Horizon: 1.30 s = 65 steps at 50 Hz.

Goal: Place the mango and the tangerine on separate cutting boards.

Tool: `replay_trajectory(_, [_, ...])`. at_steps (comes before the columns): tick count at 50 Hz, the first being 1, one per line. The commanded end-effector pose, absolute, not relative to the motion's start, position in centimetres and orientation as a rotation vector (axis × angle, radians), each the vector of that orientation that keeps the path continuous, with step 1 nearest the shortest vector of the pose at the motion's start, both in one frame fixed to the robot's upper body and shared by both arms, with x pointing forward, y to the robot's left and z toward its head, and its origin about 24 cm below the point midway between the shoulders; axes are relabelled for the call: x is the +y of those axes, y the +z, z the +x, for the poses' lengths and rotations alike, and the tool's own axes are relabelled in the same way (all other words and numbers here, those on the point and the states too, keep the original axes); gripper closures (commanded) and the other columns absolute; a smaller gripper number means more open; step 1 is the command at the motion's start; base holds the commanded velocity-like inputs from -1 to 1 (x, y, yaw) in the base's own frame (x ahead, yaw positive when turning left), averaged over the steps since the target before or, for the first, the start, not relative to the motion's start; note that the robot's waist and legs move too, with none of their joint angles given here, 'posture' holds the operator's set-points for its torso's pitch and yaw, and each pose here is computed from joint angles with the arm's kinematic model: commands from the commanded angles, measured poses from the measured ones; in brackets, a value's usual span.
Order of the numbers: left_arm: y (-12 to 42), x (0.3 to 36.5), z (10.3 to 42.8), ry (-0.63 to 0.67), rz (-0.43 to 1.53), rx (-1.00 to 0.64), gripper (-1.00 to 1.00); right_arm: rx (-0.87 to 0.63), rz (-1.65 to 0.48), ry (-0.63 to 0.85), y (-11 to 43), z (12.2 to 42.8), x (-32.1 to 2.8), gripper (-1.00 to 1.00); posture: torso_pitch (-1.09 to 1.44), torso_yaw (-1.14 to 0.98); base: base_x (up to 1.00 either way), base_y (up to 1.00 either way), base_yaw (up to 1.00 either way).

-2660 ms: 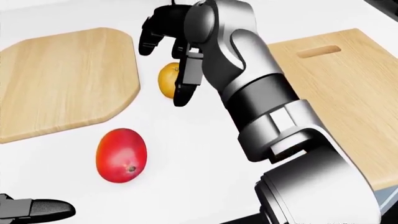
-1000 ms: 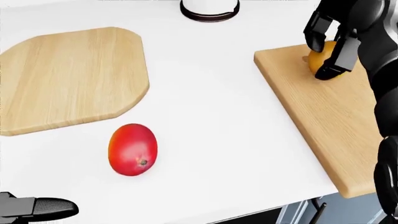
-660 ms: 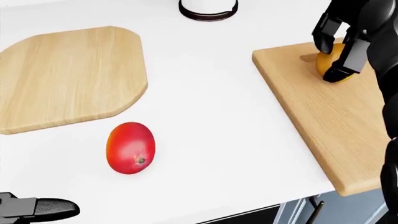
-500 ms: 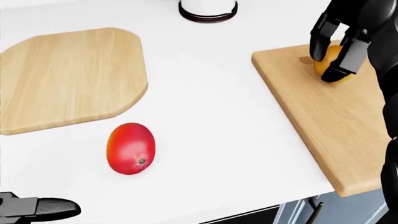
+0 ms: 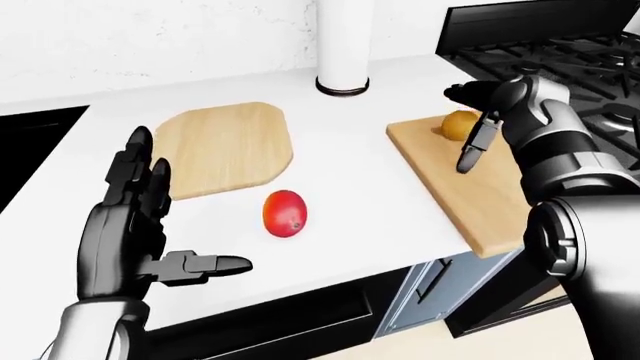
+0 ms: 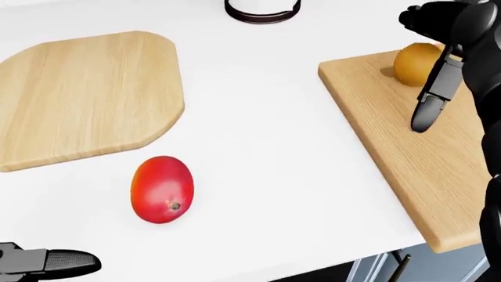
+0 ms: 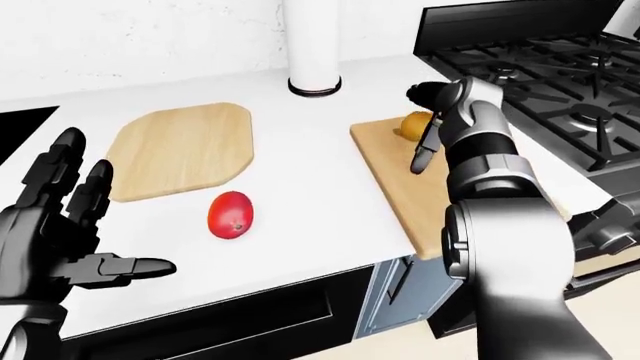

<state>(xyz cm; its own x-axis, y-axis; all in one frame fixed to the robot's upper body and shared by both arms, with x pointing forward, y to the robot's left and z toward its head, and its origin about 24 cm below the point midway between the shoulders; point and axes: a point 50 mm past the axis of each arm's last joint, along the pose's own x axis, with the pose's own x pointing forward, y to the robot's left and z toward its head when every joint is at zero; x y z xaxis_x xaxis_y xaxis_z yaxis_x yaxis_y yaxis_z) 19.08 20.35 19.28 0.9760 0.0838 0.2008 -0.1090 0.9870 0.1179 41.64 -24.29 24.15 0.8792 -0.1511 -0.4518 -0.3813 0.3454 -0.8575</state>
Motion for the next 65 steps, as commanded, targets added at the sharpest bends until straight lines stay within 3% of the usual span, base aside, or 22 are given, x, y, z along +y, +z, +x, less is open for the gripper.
replay_trajectory(1, [20.3, 20.2, 18.7, 0.098, 0.149, -0.267, -1.00, 0.408, -1.243, 0.107, 27.2, 41.7, -23.9, -1.00, 0.00, 0.00, 0.00, 0.00, 0.00])
replay_trajectory(14, [20.1, 20.3, 18.9, 0.101, 0.149, -0.264, -1.00, 0.310, -1.198, 0.132, 30.9, 41.5, -22.5, -1.00, 0.00, 0.00, 0.00, 0.00, 0.00])
replay_trajectory(23, [20.5, 20.2, 20.5, 0.087, 0.193, -0.248, -1.00, 0.140, -1.135, 0.215, 35.2, 40.6, -21.1, -1.00, 0.00, 0.00, 0.00, 0.00, 0.00])
replay_trajectory(40, [21.1, 16.2, 25.5, -0.218, 0.388, -0.112, -1.00, -0.009, -1.003, 0.318, 32.6, 36.0, -21.0, -1.00, 0.00, 0.00, 0.00, 0.00, 0.00])
replay_trajectory(51, [23.2, 13.9, 23.6, -0.436, 0.593, -0.046, -1.00, -0.019, -0.942, 0.348, 29.8, 33.9, -21.3, -1.00, 0.00, 0.00, 0.00, 0.00, 0.00])
replay_trajectory(58, [24.5, 13.7, 22.9, -0.446, 0.753, -0.023, -1.00, -0.009, -0.927, 0.357, 28.6, 33.8, -21.5, -1.00, 0.00, 0.00, 0.00, 0.00, 0.00])
replay_trajectory(62, [24.6, 13.6, 23.0, -0.441, 0.799, -0.005, -0.44, -0.004, -0.924, 0.365, 28.0, 33.6, -21.5, -1.00, 0.00, 0.00, 0.00, 0.00, 0.00])
replay_trajectory(65, [24.8, 13.5, 23.2, -0.435, 0.827, 0.002, -0.31, -0.004, -0.919, 0.370, 27.8, 33.4, -21.6, -1.00, 0.00, 0.00, 0.00, 0.00, 0.00])
